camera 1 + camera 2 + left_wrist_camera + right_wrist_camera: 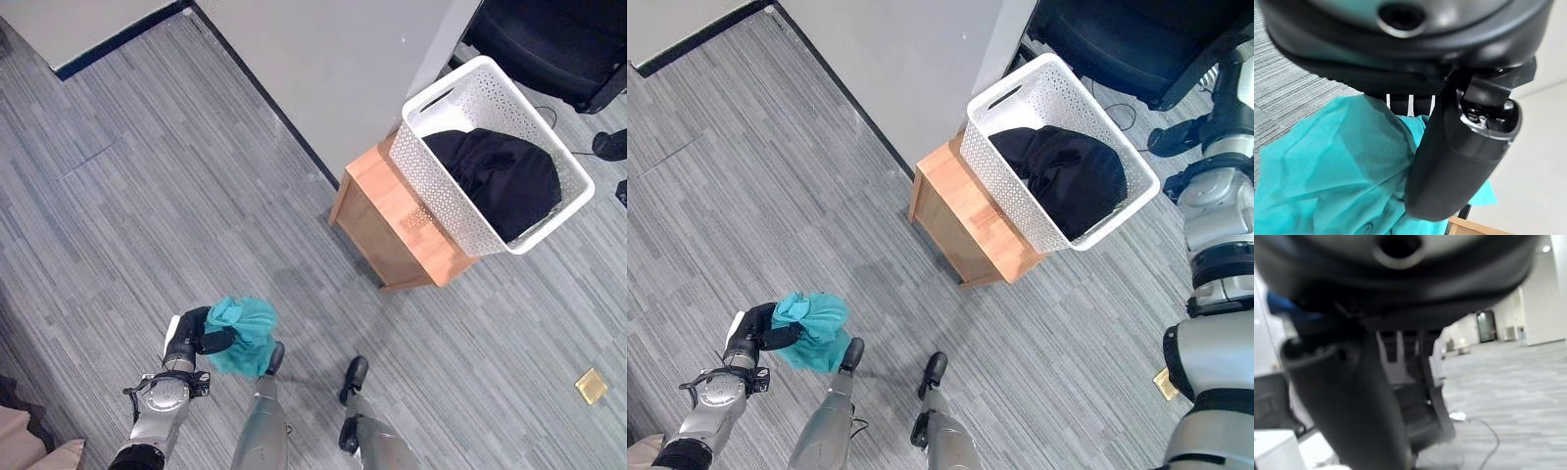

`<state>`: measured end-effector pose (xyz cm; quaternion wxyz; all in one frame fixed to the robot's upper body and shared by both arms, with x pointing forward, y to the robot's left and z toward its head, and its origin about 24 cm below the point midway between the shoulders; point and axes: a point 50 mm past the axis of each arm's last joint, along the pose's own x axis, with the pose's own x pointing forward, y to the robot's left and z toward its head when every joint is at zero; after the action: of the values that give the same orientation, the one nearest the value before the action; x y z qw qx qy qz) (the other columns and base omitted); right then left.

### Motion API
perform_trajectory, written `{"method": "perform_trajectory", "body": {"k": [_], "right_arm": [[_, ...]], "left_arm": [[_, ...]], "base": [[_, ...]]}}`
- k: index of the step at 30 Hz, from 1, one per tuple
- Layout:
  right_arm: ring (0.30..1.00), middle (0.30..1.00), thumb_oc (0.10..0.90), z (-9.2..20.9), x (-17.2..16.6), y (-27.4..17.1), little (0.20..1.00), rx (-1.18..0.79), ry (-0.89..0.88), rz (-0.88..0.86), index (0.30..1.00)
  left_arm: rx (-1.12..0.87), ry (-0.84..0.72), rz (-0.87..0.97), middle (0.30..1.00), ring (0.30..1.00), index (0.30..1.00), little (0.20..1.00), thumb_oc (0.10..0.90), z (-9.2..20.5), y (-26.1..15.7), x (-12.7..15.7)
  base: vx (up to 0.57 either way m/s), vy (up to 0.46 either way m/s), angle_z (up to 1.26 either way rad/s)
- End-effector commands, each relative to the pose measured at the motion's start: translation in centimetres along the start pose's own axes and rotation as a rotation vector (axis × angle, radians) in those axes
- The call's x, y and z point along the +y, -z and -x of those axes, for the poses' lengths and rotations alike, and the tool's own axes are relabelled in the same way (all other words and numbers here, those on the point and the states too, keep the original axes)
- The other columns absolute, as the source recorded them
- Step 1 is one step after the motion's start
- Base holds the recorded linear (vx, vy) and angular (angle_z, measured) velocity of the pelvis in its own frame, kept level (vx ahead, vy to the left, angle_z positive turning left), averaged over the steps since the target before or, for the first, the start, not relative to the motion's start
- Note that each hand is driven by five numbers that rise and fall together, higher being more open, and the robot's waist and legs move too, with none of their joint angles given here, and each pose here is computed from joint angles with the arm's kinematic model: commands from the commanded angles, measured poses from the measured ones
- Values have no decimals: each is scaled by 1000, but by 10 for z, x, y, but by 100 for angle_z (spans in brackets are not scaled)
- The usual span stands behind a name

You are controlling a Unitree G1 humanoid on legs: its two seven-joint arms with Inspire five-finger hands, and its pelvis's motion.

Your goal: Pick up bed clothes into laundry basket.

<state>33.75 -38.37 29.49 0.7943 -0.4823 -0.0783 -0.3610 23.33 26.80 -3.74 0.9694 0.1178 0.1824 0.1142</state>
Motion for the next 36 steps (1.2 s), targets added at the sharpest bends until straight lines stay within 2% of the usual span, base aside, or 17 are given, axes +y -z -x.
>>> {"method": "perform_trajectory", "body": {"k": [1,4,7,8,9,11,15,17,20,21,22,24,26,30,33,35,36], "right_arm": [[900,900,800,-5,-69,-4,900,-88,290,63,900],[900,900,800,-2,-71,2,900,-86,300,72,900],[900,900,800,11,-72,26,900,-62,305,132,900],[900,900,800,28,-52,52,900,-10,243,112,900],[900,900,800,31,-51,57,900,-1,241,112,900],[900,900,800,55,-21,85,900,72,133,56,900],[900,900,800,148,56,172,900,479,-82,-140,900],[900,900,800,218,92,215,900,746,-266,-87,900],[900,900,800,297,124,236,900,981,-494,-67,900],[900,900,800,323,131,239,900,1035,-577,-43,900],[900,900,800,336,133,240,900,1063,-616,-31,900],[900,900,800,389,145,237,900,1149,-771,7,900],[900,900,800,401,146,236,900,1158,-813,20,900],[900,900,800,442,146,233,900,1187,-962,84,900],[900,900,800,457,146,231,900,1197,-1024,120,900],[900,900,800,458,153,225,900,1189,-1025,82,900],[900,900,800,458,154,225,900,1189,-1024,80,900]], "left_arm": [[-23,-23,-32,300,300,300,300,400,12,9,8],[-20,-26,-40,300,300,300,300,400,13,10,10],[0,-69,-26,300,300,300,300,400,16,15,14],[7,-111,-20,300,300,300,300,400,18,16,22],[6,-110,-30,300,300,300,300,400,18,16,23],[19,-140,-46,300,300,300,300,400,19,19,28],[-26,-213,-90,300,300,300,300,400,12,1,50],[-63,-237,-87,300,300,300,300,400,7,-11,59],[-128,-225,-125,300,300,300,300,400,0,-31,60],[-145,-212,-153,300,300,300,300,400,-2,-36,59],[-179,-213,-175,300,300,300,300,400,-4,-46,60],[-294,-232,-172,300,300,300,300,400,-7,-75,58],[-337,-239,-175,300,300,300,300,400,-8,-86,59],[-556,-248,-178,300,300,300,300,400,-14,-150,56],[-680,-240,-169,300,300,300,300,400,-16,-191,52],[-807,-243,-212,300,300,300,300,400,-11,-229,47],[-809,-243,-213,300,300,300,300,400,-11,-230,47]], "base": [[43,32,-11],[26,24,-4],[32,51,-7],[21,40,-22],[26,48,-21],[5,24,-16],[-12,10,-24],[6,-27,-32],[8,-39,-17],[20,-17,-20],[16,-11,-25],[8,-8,-40],[11,-23,-40],[8,-25,-15],[2,-3,10],[4,2,-4],[8,5,-8]]}}
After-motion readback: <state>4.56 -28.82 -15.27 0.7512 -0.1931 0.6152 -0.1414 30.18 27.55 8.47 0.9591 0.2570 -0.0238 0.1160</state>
